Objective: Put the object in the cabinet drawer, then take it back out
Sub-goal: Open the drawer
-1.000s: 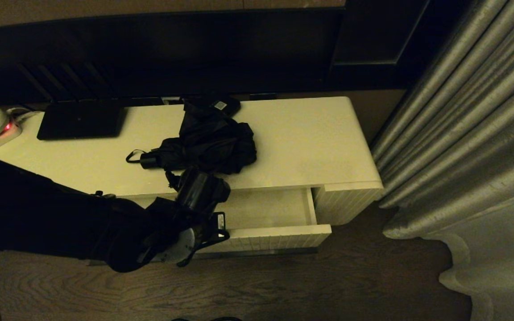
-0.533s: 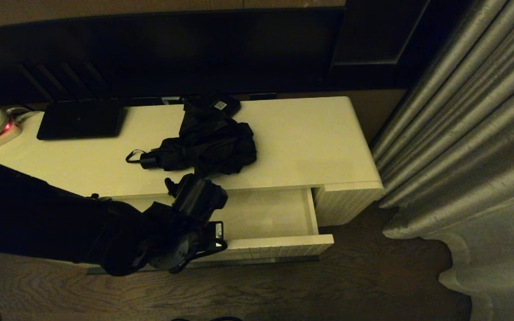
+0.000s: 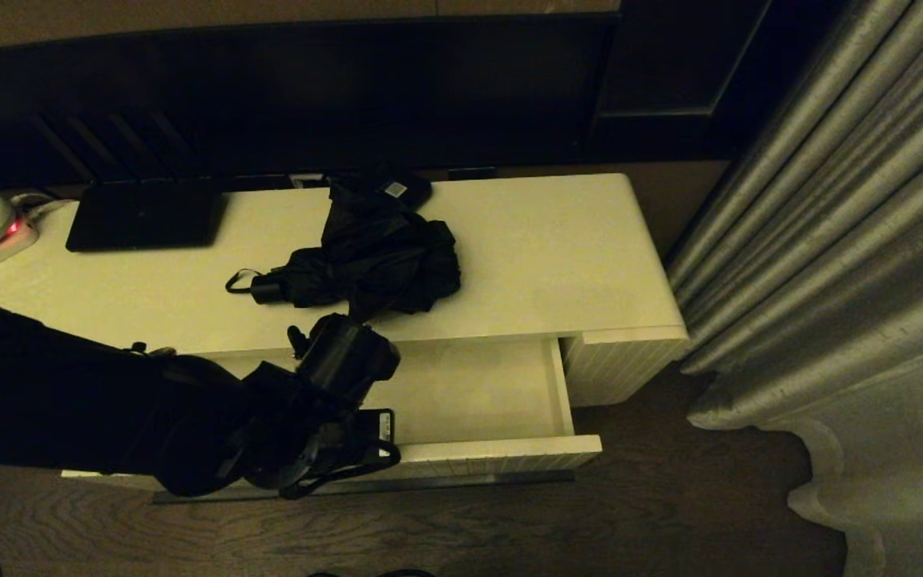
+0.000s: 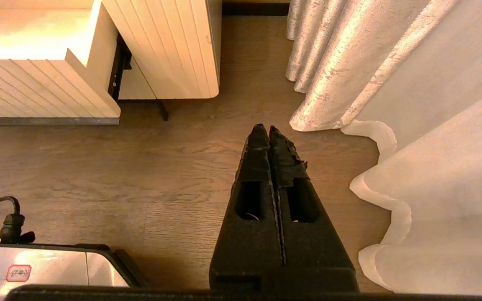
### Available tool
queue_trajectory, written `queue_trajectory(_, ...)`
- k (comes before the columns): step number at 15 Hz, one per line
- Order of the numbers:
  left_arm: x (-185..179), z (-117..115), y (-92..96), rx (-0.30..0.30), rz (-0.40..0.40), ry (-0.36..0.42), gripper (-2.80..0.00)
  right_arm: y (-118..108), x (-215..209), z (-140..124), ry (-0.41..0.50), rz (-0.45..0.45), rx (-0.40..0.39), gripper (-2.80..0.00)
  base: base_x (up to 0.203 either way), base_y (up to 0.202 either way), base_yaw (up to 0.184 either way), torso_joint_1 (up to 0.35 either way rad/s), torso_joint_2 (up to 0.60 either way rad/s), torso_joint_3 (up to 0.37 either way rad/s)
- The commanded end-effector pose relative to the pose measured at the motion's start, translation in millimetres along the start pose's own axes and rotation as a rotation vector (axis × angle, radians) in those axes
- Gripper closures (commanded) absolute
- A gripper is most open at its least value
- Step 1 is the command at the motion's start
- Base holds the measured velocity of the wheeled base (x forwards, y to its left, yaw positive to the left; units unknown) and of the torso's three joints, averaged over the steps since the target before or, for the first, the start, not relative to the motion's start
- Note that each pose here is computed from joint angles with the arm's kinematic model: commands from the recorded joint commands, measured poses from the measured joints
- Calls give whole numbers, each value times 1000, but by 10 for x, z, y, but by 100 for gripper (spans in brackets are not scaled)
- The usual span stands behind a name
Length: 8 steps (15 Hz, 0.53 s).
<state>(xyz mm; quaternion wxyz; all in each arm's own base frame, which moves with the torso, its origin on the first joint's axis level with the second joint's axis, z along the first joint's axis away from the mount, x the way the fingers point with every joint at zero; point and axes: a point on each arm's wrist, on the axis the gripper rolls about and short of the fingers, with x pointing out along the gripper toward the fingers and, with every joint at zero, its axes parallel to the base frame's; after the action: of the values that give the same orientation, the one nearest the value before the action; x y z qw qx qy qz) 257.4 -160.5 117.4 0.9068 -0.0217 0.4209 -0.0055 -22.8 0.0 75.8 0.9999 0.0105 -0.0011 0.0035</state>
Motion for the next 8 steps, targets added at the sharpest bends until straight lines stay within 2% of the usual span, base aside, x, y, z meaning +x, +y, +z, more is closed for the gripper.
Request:
queue_trajectory(1, -102, 7, 29, 0, -15, 16, 0, 0, 1, -4, 1, 1, 0, 0, 0, 0, 0, 0, 0, 0)
queue_trajectory(5, -145, -78, 85, 25, -1, 102, 0, 0, 1, -4, 1, 1, 0, 0, 0, 0, 0, 0, 0, 0)
queue_trajectory(8, -131, -115, 91, 21, -9, 147, 0, 0, 1, -4, 1, 1, 0, 0, 0, 0, 0, 0, 0, 0)
